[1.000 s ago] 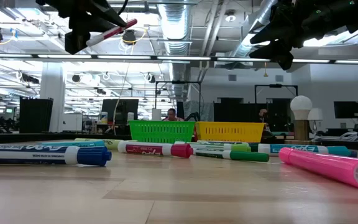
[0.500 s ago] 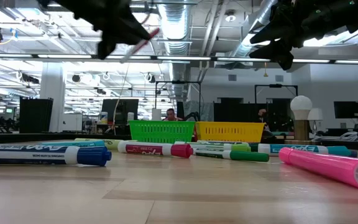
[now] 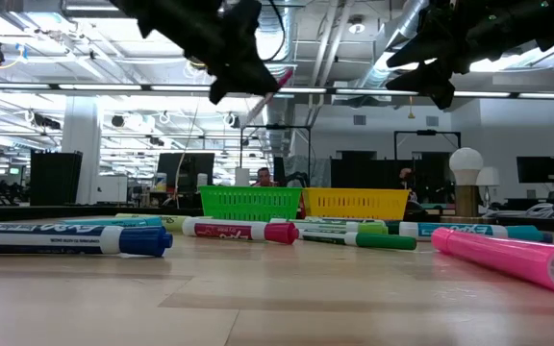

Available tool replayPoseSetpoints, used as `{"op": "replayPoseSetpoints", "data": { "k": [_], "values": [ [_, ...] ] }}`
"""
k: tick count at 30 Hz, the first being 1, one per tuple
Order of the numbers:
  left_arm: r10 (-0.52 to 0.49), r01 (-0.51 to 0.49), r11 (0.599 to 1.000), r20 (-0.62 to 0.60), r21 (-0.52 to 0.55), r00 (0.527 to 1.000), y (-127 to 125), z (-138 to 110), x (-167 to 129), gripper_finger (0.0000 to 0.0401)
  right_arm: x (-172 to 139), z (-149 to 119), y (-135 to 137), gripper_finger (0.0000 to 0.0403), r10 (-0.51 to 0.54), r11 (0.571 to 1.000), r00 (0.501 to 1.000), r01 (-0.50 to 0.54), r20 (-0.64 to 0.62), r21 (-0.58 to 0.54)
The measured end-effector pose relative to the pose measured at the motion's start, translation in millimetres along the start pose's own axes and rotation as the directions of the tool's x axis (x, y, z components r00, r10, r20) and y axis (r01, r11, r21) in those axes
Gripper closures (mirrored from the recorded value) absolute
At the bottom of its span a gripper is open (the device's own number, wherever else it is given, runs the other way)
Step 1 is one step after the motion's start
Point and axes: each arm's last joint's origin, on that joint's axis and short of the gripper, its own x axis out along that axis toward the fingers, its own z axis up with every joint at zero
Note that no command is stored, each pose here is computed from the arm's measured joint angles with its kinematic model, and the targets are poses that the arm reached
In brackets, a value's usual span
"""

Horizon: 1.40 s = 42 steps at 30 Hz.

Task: Pick & Place Markers
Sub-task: Put the medium red marker into the green bin

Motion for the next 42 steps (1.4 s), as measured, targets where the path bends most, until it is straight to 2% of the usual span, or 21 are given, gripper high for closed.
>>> {"op": "replayPoseSetpoints", "data": {
  "k": [6, 15, 25, 42],
  "values": [
    [0.058, -0.055, 0.996, -0.041, 0.063, 0.997, 19.1, 6.9, 26.9, 0.0345, -0.1, 0.0, 0.0, 0.0217, 0.0, 1.0, 1.0, 0.0, 0.0, 0.0],
    [0.133, -0.107, 0.988, -0.266, 0.112, 0.955, 46.3, -10.8, 52.1, 0.0345, 0.0, 0.0, 0.0, 0.0217, 0.0, 1.0, 1.0, 0.0, 0.0, 0.0],
    [0.132, -0.091, 0.987, -0.358, 0.13, 0.924, 47.5, -28.6, 67.4, 0.0345, 0.0, -0.1, 0.0, 0.0217, 0.0, 1.0, 1.0, 0.0, -0.001, 0.001],
    [0.142, -0.085, 0.986, -0.445, 0.145, 0.884, 52.7, -48.5, 84.1, 0.0345, -0.1, 0.0, -0.1, 0.0217, -0.001, 1.0, 1.0, 0.001, 0.0, 0.001]
  ]
}}
